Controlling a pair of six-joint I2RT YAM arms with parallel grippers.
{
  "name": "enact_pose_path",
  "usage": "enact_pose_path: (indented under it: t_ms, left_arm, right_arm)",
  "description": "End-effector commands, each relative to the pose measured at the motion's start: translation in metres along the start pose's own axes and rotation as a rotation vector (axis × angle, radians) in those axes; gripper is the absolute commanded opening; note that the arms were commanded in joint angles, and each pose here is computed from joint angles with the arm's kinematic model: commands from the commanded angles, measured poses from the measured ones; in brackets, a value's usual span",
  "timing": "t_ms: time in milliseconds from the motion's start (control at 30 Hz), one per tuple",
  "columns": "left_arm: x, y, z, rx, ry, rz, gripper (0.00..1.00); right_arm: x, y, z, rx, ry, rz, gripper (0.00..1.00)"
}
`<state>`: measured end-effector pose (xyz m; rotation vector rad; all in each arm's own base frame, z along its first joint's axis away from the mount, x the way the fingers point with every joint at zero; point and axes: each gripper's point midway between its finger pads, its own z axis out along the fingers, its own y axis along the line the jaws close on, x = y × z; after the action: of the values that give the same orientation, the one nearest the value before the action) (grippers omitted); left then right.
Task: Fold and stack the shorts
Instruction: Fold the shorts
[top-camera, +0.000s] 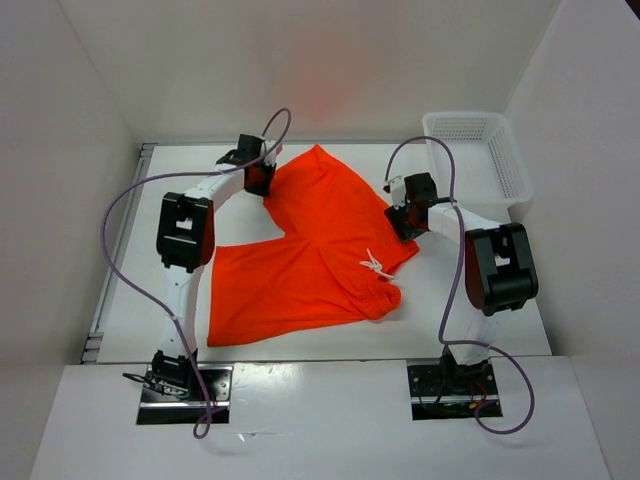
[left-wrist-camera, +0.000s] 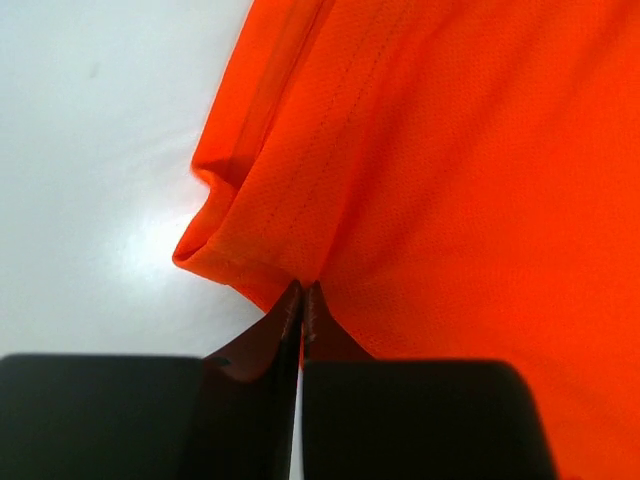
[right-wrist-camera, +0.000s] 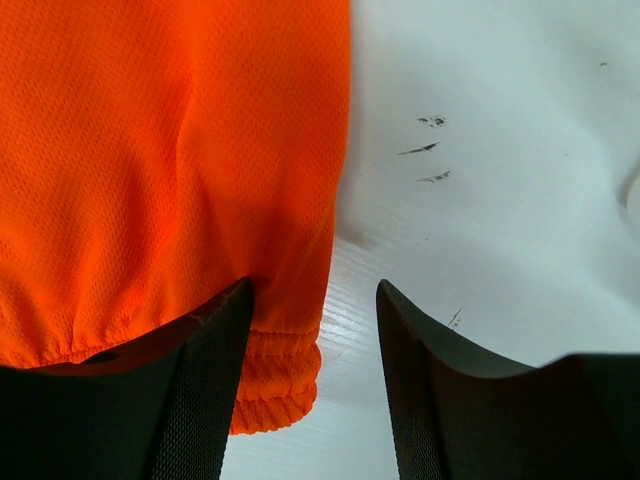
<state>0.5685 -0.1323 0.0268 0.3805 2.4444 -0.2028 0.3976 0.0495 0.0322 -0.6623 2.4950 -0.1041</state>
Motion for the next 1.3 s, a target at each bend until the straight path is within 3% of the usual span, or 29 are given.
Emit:
enact_pose_path:
  t_ms: [0, 133, 167, 200, 233, 300, 333, 367, 533, 600, 667, 733, 900, 1033, 1267]
  left_arm:
    - [0.071, 0.036, -0.031, -0.087, 0.187, -0.063, 0.0]
    - [0.11, 0.048, -0.08, -0.152, 0.245, -0.09, 0.06]
    - [0.114, 0.046, -0.086, -0.151, 0.25, -0.09, 0.14]
    - [0.116, 0.043, -0.091, -0.139, 0.255, -0.092, 0.42]
    - [0.105, 0.032, -0.097, -0.099, 0.223, -0.086, 0.53]
    - [0.069, 0.026, -0.1, -0.071, 0.125, -0.069, 0.66]
    - [0.041, 0.021, -0.099, -0.063, 0.04, -0.047, 0.79]
    - [0.003, 0.019, -0.101, -0.063, -0.047, -0.027, 0.84]
    - [-0.08, 0.025, -0.067, -0.035, -0.211, -0.003, 0.88]
    - [-0.077, 0.012, -0.035, 0.006, -0.177, 0.01, 0.88]
    - [-0.111, 0.003, -0.036, 0.022, -0.248, 0.032, 0.88]
    - [-0.098, -0.005, -0.006, 0.053, -0.195, 0.034, 0.88]
    - [-0.133, 0.005, 0.006, 0.013, -0.322, 0.049, 0.93]
    - [-0.119, 0.008, 0.026, 0.004, -0.287, 0.043, 0.94]
    - [-0.07, 0.008, 0.036, 0.004, -0.111, 0.018, 0.88]
  right_arm:
    - [-0.011, 0.002, -0.013, -0.016, -0.048, -0.043, 0.58]
    - [-0.028, 0.035, -0.012, -0.068, -0.082, -0.194, 0.61]
    - [-0.031, 0.042, -0.012, -0.077, -0.087, -0.222, 0.61]
    - [-0.041, 0.047, -0.012, -0.085, -0.112, -0.233, 0.62]
    - [-0.049, 0.049, -0.015, -0.085, -0.128, -0.24, 0.62]
    - [-0.062, 0.051, -0.011, -0.104, -0.148, -0.208, 0.62]
    - [-0.062, 0.051, -0.011, -0.104, -0.148, -0.208, 0.64]
    - [-0.066, 0.047, -0.01, -0.082, -0.147, -0.218, 0.64]
    - [-0.066, 0.039, -0.012, -0.048, -0.135, -0.242, 0.65]
    - [-0.069, 0.036, -0.013, -0.035, -0.139, -0.241, 0.65]
    - [-0.067, 0.036, -0.016, -0.038, -0.129, -0.242, 0.65]
    - [-0.065, 0.032, -0.02, -0.033, -0.125, -0.233, 0.65]
    - [-0.053, 0.013, -0.025, -0.024, -0.098, -0.169, 0.65]
    - [-0.043, 0.004, -0.025, -0.032, -0.074, -0.132, 0.65]
    - [-0.032, 0.014, -0.026, -0.08, -0.049, -0.142, 0.66]
